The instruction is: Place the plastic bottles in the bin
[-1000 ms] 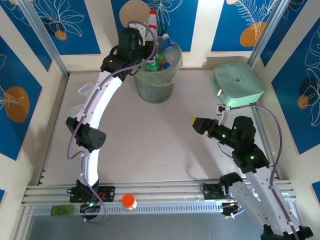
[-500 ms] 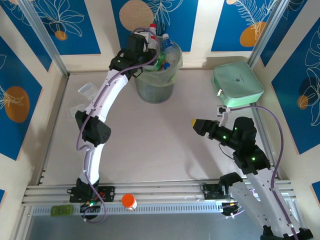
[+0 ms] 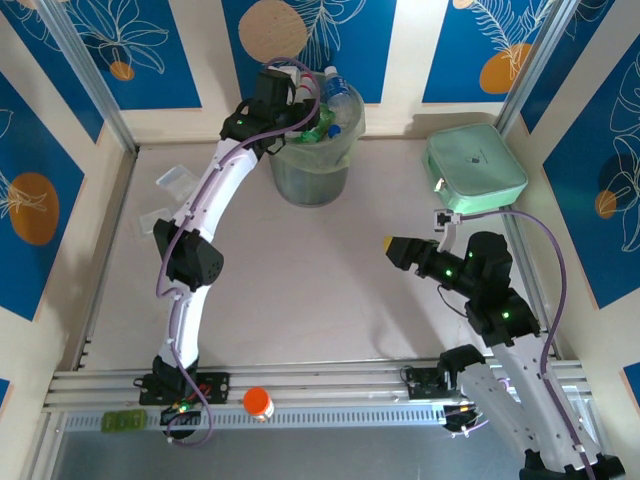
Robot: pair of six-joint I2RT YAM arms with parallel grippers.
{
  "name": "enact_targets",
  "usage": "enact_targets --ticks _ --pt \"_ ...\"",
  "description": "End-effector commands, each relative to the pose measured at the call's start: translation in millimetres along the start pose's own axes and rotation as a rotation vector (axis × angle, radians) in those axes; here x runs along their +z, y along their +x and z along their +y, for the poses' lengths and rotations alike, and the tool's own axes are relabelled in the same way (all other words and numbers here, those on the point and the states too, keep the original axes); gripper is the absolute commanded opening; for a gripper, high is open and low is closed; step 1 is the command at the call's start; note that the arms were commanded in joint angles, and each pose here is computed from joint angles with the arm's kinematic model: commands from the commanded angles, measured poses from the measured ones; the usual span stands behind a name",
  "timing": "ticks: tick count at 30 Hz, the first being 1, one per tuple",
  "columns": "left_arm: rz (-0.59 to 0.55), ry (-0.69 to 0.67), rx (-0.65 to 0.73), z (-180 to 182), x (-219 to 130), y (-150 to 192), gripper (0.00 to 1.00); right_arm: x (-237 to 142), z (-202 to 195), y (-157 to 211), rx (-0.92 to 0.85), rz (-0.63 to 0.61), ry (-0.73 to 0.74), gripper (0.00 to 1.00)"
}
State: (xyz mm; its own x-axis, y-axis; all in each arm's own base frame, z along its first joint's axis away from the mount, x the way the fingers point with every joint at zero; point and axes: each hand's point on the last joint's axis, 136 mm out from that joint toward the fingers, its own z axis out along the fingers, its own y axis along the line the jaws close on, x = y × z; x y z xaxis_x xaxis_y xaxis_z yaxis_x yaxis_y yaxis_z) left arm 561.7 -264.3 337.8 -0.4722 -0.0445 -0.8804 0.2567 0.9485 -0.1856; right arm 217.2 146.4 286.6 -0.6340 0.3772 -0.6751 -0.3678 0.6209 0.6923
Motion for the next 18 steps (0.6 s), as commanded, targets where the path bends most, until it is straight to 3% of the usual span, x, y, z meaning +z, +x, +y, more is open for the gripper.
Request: enact_targets --ticks 1,6,12,18 --pt "-0.132 0.027 0.033 -6.0 -44.0 -50.3 0.73 -2.5 9.3 -6.0 -0.029 -0.013 -0.032 0.74" --pt "-0.205 -0.020 0.090 0.1 -60.8 -71.8 0.73 0.2 5.4 -3.8 -0.015 -0.009 -0.033 0.74" --pt "-0.202 -0.026 0.152 2.9 -41.1 -65.8 0.69 5.7 2.1 -3.0 -0.002 0.004 -0.034 0.74" --pt "-0.140 0.034 0.153 -2.0 -8.6 -40.6 0.51 5.1 0.9 0.4 0.005 0.019 -0.031 0.74"
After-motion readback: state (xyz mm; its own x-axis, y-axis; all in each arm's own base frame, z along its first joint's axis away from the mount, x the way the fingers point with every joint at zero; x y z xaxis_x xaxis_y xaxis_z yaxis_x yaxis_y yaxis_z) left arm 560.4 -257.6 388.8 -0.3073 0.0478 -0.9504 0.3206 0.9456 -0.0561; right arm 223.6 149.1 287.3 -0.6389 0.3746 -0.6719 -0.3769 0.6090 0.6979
